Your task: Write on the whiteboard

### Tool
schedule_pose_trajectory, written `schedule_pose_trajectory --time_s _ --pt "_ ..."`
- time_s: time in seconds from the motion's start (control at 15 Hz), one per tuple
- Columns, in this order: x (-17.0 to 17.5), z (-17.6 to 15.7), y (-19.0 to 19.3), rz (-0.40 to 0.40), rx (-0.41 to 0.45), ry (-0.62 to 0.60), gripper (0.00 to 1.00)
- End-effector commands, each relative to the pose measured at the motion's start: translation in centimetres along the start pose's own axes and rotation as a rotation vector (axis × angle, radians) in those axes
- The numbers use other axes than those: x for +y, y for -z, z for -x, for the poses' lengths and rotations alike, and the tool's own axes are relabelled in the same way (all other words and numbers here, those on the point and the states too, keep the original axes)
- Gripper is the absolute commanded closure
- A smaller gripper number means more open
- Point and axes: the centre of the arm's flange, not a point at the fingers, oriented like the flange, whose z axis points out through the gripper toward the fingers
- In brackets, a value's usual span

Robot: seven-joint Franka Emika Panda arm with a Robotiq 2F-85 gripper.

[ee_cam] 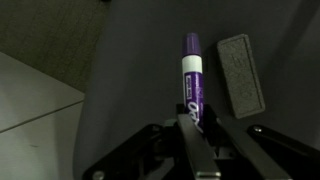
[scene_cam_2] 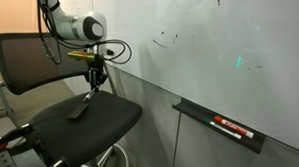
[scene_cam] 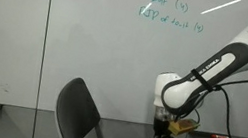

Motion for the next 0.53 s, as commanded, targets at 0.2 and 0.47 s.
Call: schedule_pose_trajectory --time_s 0.2,0.47 --pt "-4.8 -2.3 -8.9 -0.134 -0.045 0.183 0.86" --pt "-4.1 -2.3 -5.2 -0.076 0.005 0.192 0.41"
